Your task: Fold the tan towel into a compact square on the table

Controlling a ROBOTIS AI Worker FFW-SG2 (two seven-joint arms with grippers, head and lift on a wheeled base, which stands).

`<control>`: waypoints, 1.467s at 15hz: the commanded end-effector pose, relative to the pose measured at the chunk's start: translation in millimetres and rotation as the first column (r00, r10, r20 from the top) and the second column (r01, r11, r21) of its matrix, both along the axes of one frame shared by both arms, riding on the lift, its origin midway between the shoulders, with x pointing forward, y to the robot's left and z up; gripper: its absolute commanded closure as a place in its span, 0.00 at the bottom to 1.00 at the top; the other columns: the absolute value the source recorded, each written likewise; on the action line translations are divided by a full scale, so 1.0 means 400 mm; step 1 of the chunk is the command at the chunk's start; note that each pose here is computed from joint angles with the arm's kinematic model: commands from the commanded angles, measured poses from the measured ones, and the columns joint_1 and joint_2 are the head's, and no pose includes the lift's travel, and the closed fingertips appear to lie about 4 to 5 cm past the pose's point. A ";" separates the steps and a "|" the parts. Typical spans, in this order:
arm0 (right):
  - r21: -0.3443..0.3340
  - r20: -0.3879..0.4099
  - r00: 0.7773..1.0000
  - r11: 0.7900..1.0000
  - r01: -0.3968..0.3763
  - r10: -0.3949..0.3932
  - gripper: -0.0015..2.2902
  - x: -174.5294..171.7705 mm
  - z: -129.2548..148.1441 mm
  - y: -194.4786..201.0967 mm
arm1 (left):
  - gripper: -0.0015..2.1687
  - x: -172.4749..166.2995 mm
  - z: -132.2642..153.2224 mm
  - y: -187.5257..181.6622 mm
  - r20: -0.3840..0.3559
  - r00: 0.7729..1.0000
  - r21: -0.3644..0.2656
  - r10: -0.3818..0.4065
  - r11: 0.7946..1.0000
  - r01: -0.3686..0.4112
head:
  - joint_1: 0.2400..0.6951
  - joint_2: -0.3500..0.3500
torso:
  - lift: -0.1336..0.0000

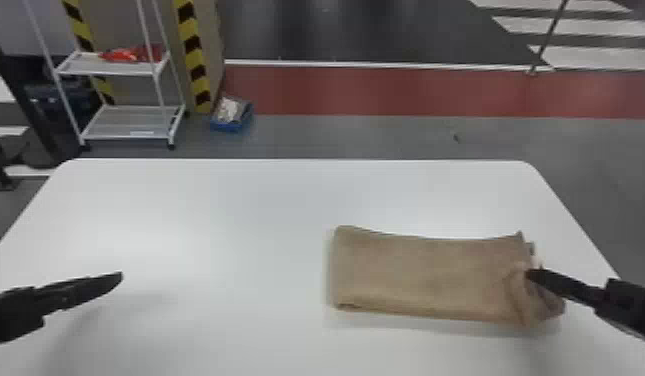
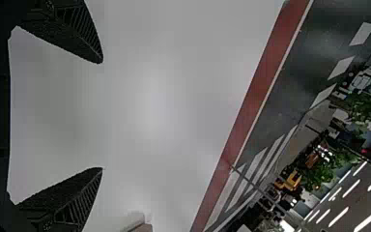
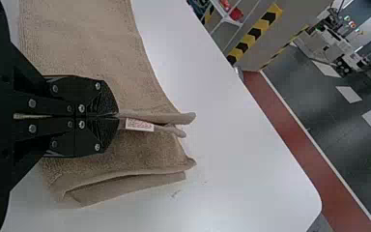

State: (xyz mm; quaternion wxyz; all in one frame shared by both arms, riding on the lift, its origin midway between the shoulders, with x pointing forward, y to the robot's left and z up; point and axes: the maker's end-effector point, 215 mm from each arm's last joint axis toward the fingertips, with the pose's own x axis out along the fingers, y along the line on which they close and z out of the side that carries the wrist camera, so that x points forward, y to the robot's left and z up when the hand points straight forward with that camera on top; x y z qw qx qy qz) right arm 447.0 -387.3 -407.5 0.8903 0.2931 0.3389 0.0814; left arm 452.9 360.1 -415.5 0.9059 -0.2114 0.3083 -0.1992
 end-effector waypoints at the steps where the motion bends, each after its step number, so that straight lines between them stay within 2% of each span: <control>1: 0.004 -0.008 1.000 1.000 -0.020 0.020 0.51 0.002 -0.004 0.025 | 0.04 -0.005 -0.003 0.005 -0.003 1.000 0.001 0.004 1.000 -0.004 | 1.00 0.44 | 0.07; 3: 0.035 0.016 1.000 0.999 -0.007 0.006 0.51 0.006 0.050 0.011 | 0.04 -0.008 -0.005 0.005 -0.005 1.000 0.002 0.003 1.000 -0.003 | 1.00 0.47 | 0.07; 4: 0.050 0.050 0.998 0.998 0.032 -0.034 0.51 0.006 0.091 -0.037 | 0.04 -0.008 -0.005 0.007 -0.005 1.000 0.002 0.005 1.000 -0.005 | 1.00 0.47 | 0.07; 5: 0.055 0.050 0.996 0.996 0.065 -0.068 0.51 -0.006 0.105 -0.082 | 0.04 -0.010 -0.005 0.014 -0.005 1.000 0.003 0.011 1.000 -0.011 | 1.00 0.46 | 0.07; 6: 0.034 0.034 0.997 0.997 0.070 -0.071 0.51 -0.017 0.098 -0.109 | 0.04 -0.010 -0.004 0.018 -0.005 1.000 0.004 0.012 1.000 -0.012 | 1.00 0.44 | 0.07; 7: 0.017 0.011 0.998 0.998 0.059 -0.059 0.51 -0.022 0.054 -0.108 | 0.04 -0.011 -0.008 0.014 -0.008 1.000 0.002 0.010 1.000 -0.010 | 1.00 0.42 | 0.07; 8: 0.027 -0.016 0.998 0.998 0.054 -0.054 0.37 -0.021 0.010 -0.097 | 0.04 -0.010 -0.011 0.004 -0.009 1.000 -0.001 0.004 1.000 -0.004 | 1.00 0.40 | 0.07; 9: 0.026 -0.049 0.997 0.998 0.054 -0.053 0.10 -0.022 -0.030 -0.091 | 0.04 -0.010 -0.011 -0.004 -0.009 1.000 -0.004 -0.001 1.000 0.001 | 1.00 0.39 | 0.07; 10: 0.025 -0.056 0.997 0.998 0.058 -0.057 0.00 -0.020 -0.040 -0.095 | 0.04 -0.010 -0.012 -0.007 -0.009 1.000 -0.006 -0.002 1.000 0.002 | 1.00 0.39 | 0.07; 13: 0.017 -0.058 0.995 0.997 0.078 -0.077 0.00 -0.030 -0.025 -0.134 | 0.04 -0.010 -0.007 0.010 -0.008 1.000 0.006 0.003 1.000 -0.002 | 1.00 0.38 | 0.07; 17: -0.040 -0.059 0.994 0.995 0.088 -0.090 0.03 -0.026 0.022 -0.205 | 0.04 -0.010 -0.009 0.012 -0.010 1.000 0.009 0.002 1.000 -0.002 | 1.00 0.34 | 0.07; 22: -0.132 -0.110 0.992 0.990 0.050 -0.065 0.04 0.035 -0.005 -0.214 | 0.04 -0.010 -0.009 0.013 -0.011 1.000 0.011 0.005 1.000 -0.005 | 1.00 0.30 | 0.07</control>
